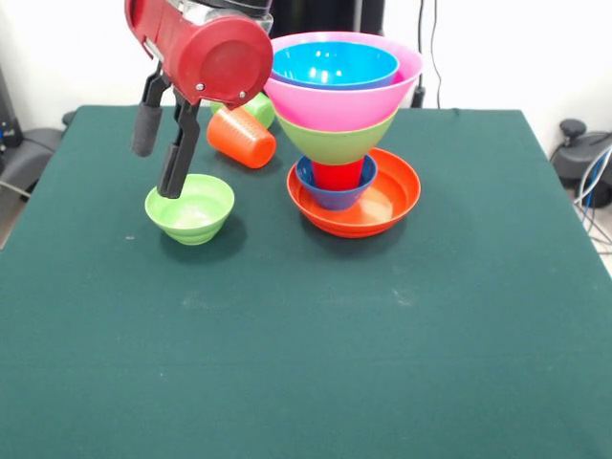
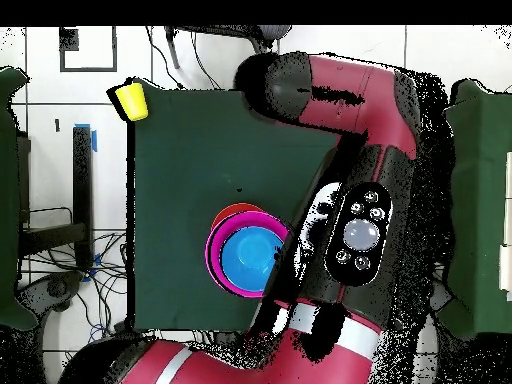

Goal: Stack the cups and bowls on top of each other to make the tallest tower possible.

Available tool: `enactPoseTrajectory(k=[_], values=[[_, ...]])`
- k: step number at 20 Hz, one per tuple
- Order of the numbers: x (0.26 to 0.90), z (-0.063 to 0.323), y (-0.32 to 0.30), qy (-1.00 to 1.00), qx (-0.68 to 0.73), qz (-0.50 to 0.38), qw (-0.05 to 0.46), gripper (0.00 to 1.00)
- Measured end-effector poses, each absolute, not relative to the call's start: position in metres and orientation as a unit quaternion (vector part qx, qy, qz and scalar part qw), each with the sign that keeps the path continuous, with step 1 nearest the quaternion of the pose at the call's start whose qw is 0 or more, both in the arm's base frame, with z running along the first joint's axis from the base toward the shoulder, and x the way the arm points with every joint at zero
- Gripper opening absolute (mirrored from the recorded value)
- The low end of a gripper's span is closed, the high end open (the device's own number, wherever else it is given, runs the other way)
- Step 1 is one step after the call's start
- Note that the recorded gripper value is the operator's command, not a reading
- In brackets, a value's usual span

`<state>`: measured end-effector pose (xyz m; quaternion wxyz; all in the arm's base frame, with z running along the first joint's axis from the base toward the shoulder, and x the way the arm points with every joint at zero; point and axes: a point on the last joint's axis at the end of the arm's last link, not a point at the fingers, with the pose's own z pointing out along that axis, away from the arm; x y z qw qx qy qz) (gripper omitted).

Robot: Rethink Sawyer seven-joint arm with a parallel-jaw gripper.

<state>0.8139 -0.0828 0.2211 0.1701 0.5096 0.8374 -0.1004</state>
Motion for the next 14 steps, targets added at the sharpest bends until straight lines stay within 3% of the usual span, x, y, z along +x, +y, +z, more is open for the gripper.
enactPoseTrajectory(k=[14], values=[[0.803, 0.244, -0.075, 0.837, 0.523, -0.118, 0.107, 1.00]])
